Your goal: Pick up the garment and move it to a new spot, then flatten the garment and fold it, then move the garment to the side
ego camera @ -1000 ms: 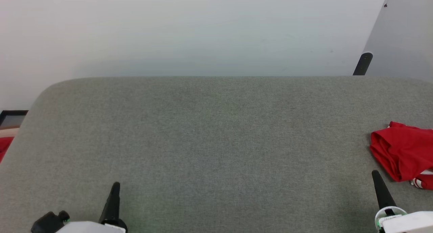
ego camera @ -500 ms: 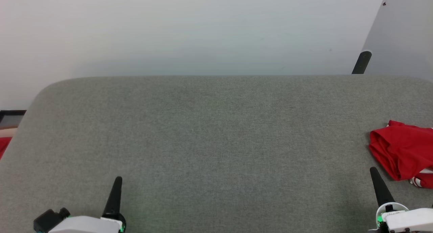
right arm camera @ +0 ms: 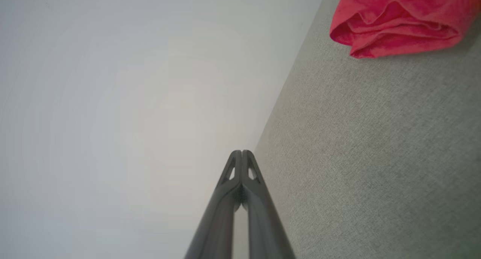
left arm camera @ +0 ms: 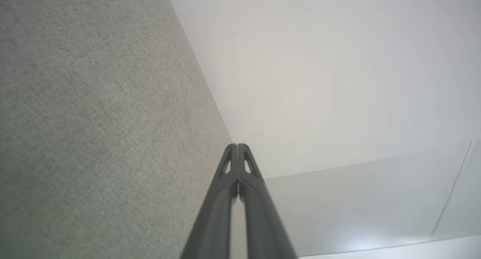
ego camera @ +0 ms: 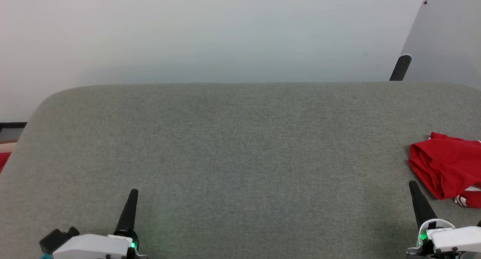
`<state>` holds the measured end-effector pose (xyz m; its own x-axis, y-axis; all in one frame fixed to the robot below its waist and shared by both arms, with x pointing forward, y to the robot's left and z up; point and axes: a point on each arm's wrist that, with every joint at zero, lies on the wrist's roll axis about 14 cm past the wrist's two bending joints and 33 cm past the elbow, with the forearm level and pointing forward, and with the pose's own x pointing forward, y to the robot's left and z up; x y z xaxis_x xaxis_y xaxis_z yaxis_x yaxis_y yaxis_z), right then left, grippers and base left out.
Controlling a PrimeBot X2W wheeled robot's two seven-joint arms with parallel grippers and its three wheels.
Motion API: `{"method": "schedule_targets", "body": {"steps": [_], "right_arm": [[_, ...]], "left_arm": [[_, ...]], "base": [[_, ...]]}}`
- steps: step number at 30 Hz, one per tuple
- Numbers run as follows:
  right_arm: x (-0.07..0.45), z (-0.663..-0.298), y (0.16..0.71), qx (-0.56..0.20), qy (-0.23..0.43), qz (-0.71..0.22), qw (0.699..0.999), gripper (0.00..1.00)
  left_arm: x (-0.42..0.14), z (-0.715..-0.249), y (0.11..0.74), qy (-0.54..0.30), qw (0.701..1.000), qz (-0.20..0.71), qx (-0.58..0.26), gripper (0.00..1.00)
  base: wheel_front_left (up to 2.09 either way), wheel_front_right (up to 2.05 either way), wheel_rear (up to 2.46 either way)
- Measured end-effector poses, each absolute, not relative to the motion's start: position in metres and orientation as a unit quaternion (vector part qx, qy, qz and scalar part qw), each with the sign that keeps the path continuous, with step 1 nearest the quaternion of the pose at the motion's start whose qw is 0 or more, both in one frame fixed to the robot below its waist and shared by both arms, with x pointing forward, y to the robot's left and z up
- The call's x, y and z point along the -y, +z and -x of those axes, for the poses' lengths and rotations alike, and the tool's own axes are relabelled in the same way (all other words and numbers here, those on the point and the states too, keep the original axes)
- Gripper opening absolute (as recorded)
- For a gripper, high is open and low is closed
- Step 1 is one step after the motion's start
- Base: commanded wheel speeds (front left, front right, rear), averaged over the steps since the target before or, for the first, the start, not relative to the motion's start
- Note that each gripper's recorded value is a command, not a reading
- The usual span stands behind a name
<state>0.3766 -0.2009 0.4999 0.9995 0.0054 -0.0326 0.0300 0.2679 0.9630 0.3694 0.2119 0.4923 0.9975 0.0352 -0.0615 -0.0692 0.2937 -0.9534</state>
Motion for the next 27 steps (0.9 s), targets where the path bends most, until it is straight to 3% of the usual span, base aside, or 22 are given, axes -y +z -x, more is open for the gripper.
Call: {"method": "schedule_targets", "body": {"steps": [27], "right_arm": [[0.200, -0.385, 0.504, -0.006, -0.004, -0.679, 0.734, 0.00]], "left_arm": [[-0.203, -0.382, 0.500, 0.014, 0.737, 0.676, -0.008, 0.00]], "base": [[0.00, 0.00, 0.00]]}}
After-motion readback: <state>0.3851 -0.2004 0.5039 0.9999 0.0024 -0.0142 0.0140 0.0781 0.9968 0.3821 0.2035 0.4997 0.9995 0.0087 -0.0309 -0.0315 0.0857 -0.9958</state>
